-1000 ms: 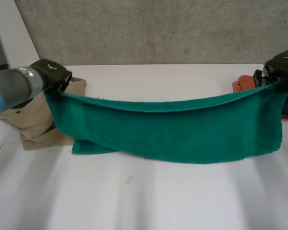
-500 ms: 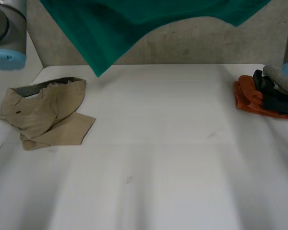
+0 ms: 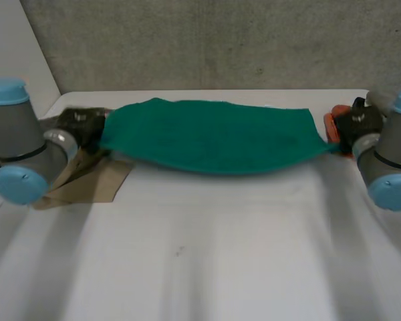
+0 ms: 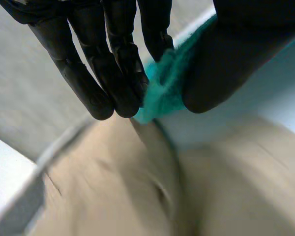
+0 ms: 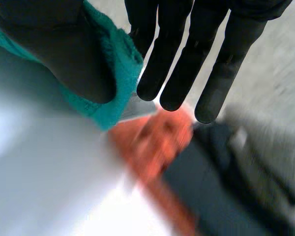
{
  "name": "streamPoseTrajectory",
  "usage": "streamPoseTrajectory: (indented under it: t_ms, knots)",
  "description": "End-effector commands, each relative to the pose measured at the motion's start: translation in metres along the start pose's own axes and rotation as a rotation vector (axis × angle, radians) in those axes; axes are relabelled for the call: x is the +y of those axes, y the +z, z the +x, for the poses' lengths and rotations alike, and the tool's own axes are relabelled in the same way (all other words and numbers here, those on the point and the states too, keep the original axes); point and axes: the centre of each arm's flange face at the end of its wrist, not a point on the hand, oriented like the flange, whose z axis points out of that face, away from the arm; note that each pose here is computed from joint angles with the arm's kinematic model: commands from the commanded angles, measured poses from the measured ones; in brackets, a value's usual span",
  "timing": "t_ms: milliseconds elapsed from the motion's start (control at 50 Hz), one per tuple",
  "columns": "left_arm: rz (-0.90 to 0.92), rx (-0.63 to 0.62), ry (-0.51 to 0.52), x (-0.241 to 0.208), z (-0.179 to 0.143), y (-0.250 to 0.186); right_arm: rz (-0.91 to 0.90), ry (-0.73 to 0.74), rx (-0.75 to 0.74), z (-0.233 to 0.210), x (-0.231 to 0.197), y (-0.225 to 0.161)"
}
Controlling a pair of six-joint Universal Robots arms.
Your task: Fold the laundry.
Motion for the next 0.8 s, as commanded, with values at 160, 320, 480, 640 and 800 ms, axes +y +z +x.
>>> streamPoseTrajectory:
  t_ms: [160,320,480,640,800]
  knots:
    - [-0.462,0.398,0.404,0.043,0.013,-0.143,-0.451,-0.387,-0.430,0.033,0.031,-0.137]
    - [-0.376,0.358,0.483,0.027,0.012,-0.126,-0.348,-0.346,-0.346,0.030,0.027,-0.114]
    - [-0.266,0.201,0.371,-0.005,0.010,-0.074,-0.238,-0.219,-0.225,0.027,0.018,-0.070]
    - [-0.149,0.096,0.324,-0.032,0.019,-0.020,-0.106,-0.129,-0.101,0.016,0.007,-0.023]
    - [-0.110,-0.049,0.331,-0.033,0.023,0.024,0.000,-0.136,0.051,0.010,0.001,0.020]
